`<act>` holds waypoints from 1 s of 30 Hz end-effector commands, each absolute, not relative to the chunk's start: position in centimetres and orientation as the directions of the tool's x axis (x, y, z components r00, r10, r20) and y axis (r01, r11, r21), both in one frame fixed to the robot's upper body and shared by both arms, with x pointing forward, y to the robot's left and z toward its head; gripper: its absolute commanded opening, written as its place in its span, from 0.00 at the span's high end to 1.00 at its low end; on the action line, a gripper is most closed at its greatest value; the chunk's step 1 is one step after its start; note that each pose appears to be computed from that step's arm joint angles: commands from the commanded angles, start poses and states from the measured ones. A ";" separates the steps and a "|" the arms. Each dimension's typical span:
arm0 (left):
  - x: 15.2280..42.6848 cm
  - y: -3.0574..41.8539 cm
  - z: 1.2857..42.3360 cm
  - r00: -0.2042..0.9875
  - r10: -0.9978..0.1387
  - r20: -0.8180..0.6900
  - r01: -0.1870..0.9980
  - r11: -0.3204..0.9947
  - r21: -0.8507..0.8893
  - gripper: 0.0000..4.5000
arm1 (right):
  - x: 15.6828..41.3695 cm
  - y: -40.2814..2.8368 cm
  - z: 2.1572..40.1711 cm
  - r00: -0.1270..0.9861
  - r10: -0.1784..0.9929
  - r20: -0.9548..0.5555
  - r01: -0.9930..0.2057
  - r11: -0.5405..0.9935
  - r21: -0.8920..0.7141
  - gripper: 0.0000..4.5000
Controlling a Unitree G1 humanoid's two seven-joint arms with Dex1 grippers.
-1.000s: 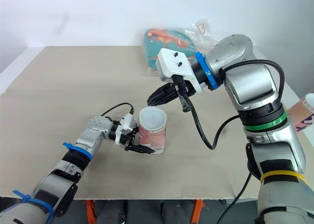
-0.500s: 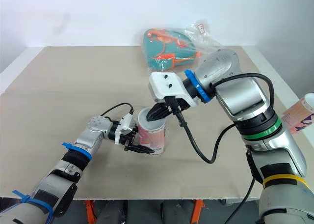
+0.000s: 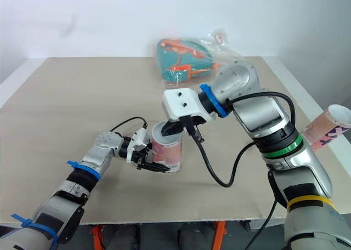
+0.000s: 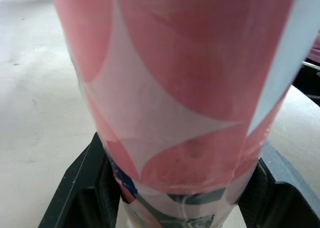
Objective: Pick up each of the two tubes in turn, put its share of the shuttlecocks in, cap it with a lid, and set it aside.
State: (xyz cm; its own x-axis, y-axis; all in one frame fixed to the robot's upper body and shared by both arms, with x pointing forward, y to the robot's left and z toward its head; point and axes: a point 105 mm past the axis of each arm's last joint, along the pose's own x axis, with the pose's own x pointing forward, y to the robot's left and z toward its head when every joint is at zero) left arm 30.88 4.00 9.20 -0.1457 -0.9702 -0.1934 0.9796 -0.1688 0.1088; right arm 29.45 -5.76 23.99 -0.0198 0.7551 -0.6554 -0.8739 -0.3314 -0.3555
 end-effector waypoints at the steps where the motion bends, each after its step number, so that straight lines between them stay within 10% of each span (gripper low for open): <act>1: 30.8 4.4 8.5 -0.138 -0.967 -0.216 0.983 -0.160 0.085 0.41 | 29.6 -7.3 25.9 -0.006 0.799 -0.601 -0.908 -0.255 -0.331 0.71; 7: 31.0 4.1 8.6 -0.124 -0.970 -0.209 0.984 -0.147 0.098 0.41 | 28.8 -11.1 28.1 0.087 0.856 -0.509 -0.938 -0.102 -0.331 0.22; 9: 31.2 3.9 8.9 -0.118 -0.974 -0.193 0.987 -0.136 0.084 0.25 | 28.2 -12.3 28.0 0.128 0.865 -0.485 -0.944 -0.044 -0.327 0.02; 12: 30.9 3.7 9.4 -0.151 -0.974 -0.171 0.984 -0.164 0.069 0.01 | 27.3 -13.0 27.3 0.165 0.868 -0.468 -0.948 0.009 -0.318 0.00; 30: 31.9 13.3 10.0 0.042 -0.957 -0.288 0.988 -0.004 0.156 0.01 | 24.9 -14.6 20.0 0.284 0.818 -0.500 -0.958 0.216 -0.191 0.00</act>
State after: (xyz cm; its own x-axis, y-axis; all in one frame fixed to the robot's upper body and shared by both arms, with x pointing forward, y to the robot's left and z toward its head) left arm 31.49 11.89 9.47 -0.0197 -0.9528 -0.3031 0.9881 -0.0648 0.1395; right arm 24.97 -14.65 19.77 0.2599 0.8335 -0.4876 -0.9656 0.2230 -0.1334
